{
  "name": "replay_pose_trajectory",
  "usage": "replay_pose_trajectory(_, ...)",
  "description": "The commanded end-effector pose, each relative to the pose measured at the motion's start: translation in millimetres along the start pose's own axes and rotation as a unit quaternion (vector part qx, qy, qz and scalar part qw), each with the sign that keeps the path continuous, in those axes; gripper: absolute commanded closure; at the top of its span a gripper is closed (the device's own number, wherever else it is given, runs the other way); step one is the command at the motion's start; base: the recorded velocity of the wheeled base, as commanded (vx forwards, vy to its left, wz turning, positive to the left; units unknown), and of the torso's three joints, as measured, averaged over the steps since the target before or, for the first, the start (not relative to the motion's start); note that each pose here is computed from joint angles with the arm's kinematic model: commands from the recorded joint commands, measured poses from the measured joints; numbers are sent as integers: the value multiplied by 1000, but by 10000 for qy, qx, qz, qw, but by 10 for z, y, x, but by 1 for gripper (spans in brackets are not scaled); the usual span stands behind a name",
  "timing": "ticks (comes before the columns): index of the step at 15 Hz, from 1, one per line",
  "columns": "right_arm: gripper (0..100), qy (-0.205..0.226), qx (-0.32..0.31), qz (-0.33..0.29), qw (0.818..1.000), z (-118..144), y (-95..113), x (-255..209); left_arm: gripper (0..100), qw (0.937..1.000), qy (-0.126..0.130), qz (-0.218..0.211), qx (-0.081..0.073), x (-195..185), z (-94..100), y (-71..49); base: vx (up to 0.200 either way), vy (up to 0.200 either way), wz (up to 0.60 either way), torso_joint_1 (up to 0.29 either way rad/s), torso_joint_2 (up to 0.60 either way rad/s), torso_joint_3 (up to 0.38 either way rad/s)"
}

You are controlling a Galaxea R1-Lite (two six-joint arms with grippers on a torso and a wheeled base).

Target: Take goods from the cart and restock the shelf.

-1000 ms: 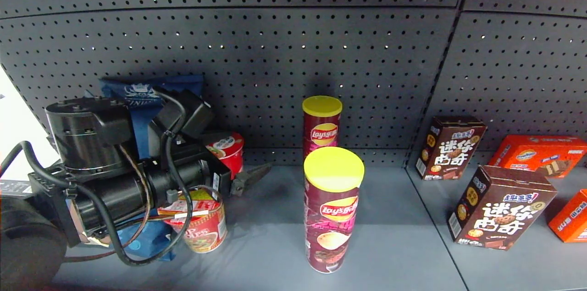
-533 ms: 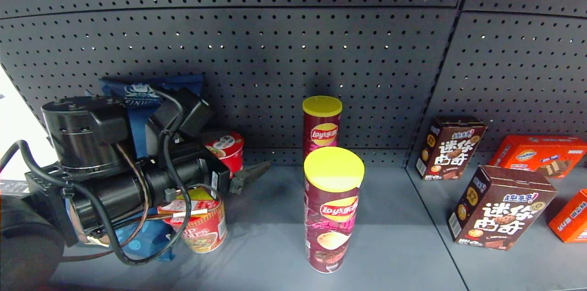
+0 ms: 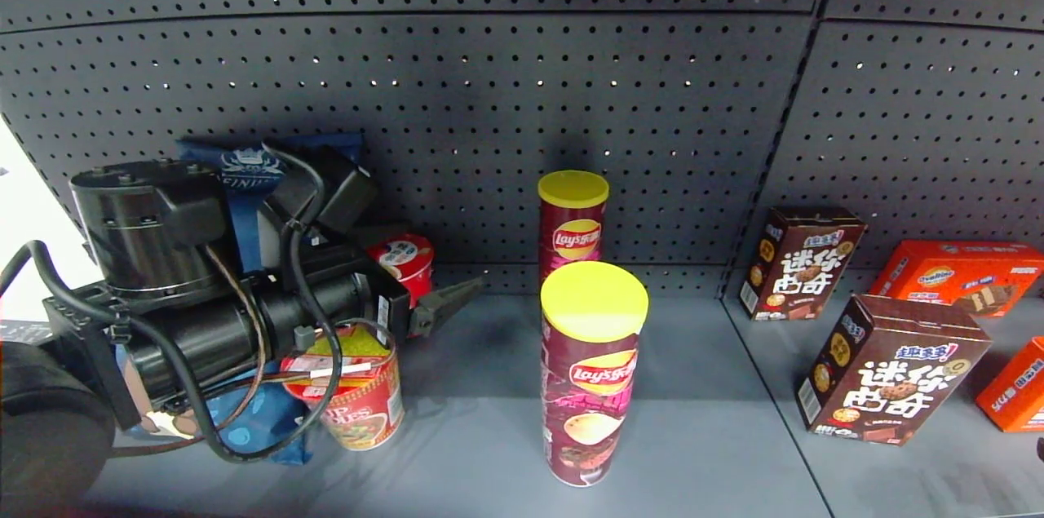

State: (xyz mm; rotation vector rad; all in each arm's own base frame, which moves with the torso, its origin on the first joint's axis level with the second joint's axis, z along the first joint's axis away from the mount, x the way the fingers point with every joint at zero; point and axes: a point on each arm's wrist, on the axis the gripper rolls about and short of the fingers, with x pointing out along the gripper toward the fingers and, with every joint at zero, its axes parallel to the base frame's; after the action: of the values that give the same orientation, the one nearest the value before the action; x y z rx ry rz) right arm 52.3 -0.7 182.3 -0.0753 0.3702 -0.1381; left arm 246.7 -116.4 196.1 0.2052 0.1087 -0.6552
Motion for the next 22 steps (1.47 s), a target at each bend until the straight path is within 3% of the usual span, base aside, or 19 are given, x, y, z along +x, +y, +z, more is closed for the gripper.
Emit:
replay_pose_trajectory(1,0,333,-57,-56,9994,2,22,129,0,10000,-12,-2,3,5,6,1,0,0,0,0,0,0)
replay_pose_trajectory(5,0,583,-85,-95,9982,19,42,245,0,10000,-78,11,18,21,46,12,0,0,0,0,0,0)
replay_pose_trajectory(9,0,566,-197,184,9980,66,101,328,0,10000,-55,-32,16,13,31,-11,0,0,0,0,0,0)
replay_pose_trajectory(11,0,605,-344,484,9964,-9,157,328,0,9997,-35,-244,49,-4,19,-141,0,0,0,0,0,0)
replay_pose_trajectory(15,0,667,-379,767,9941,-185,156,266,0,9988,-29,-453,205,-71,1,-267,0,0,0,0,0,0)
replay_pose_trajectory(16,0,605,-403,923,9931,-292,150,202,0,9985,-63,-454,288,-120,12,-276,0,0,0,0,0,0)
replay_pose_trajectory(22,0,-297,-280,1186,9921,-601,78,-20,0,9984,-404,-227,321,-323,169,-209,0,0,0,0,0,0)
